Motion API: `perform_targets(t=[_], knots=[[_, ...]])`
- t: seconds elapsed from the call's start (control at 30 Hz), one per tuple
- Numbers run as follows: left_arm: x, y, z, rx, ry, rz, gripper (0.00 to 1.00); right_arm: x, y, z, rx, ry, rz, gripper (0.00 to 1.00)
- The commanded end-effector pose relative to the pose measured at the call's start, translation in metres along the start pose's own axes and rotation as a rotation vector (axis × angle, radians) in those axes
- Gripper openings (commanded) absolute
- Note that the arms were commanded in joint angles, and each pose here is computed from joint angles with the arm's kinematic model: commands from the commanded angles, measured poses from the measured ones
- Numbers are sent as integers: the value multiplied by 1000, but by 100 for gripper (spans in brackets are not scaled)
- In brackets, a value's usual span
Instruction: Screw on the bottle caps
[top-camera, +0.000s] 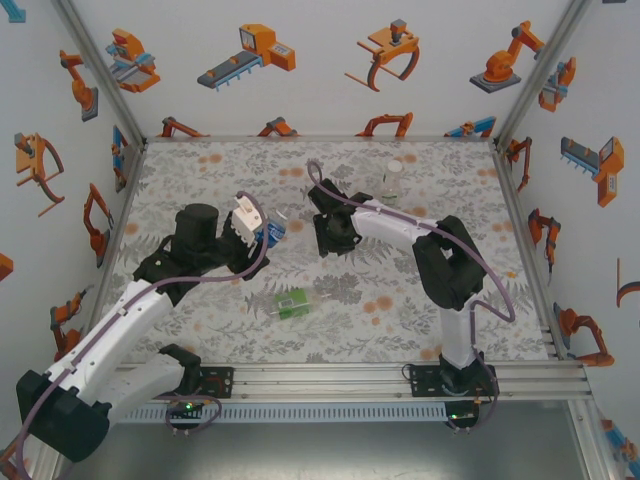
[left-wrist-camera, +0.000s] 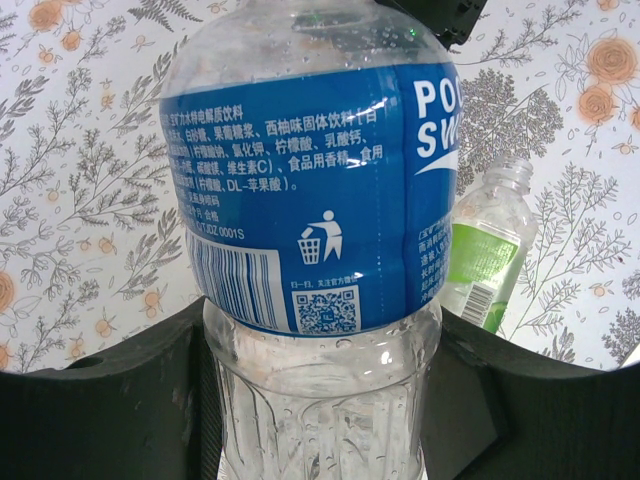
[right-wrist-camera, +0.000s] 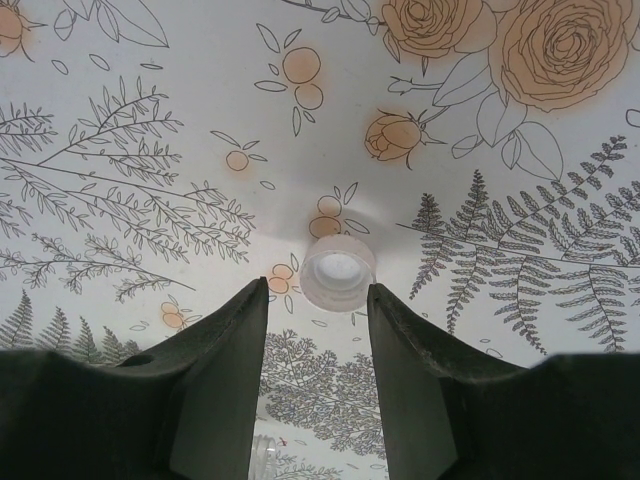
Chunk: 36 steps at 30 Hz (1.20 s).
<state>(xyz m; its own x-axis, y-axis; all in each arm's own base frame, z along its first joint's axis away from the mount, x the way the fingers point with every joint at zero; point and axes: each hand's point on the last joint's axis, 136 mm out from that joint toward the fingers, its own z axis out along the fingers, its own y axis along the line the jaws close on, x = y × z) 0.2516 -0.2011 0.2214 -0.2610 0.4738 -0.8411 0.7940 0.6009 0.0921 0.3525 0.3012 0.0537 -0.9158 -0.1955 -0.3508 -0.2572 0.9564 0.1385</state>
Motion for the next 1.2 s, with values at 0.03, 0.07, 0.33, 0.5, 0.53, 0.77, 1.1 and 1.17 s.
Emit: perform_targets(t=[0.03, 0.07, 0.33, 0.5, 0.53, 0.77, 1.1, 1.17], knots=[[-14, 1, -5, 9, -32, 23, 0, 9, -4, 10, 16, 36, -7, 44], [-14, 1, -5, 9, -29, 22, 0, 10, -4, 10, 17, 38, -6, 44], [-14, 1, -4, 11, -26, 22, 0, 14, -5, 13, 18, 48, -6, 44], [-13, 1, -3, 13, -25, 22, 0, 18, -6, 17, 14, 57, 3, 44], [-13, 1, -3, 12, -24, 22, 0, 19, -6, 18, 12, 59, 6, 44], [-13, 1, -3, 14, -22, 22, 0, 23, -7, 20, 12, 65, 15, 43], [-13, 1, -2, 13, -20, 22, 0, -5, -4, -17, 23, -16, -15, 46], [-13, 1, -2, 14, -21, 23, 0, -7, -4, -22, 29, -26, -19, 47]])
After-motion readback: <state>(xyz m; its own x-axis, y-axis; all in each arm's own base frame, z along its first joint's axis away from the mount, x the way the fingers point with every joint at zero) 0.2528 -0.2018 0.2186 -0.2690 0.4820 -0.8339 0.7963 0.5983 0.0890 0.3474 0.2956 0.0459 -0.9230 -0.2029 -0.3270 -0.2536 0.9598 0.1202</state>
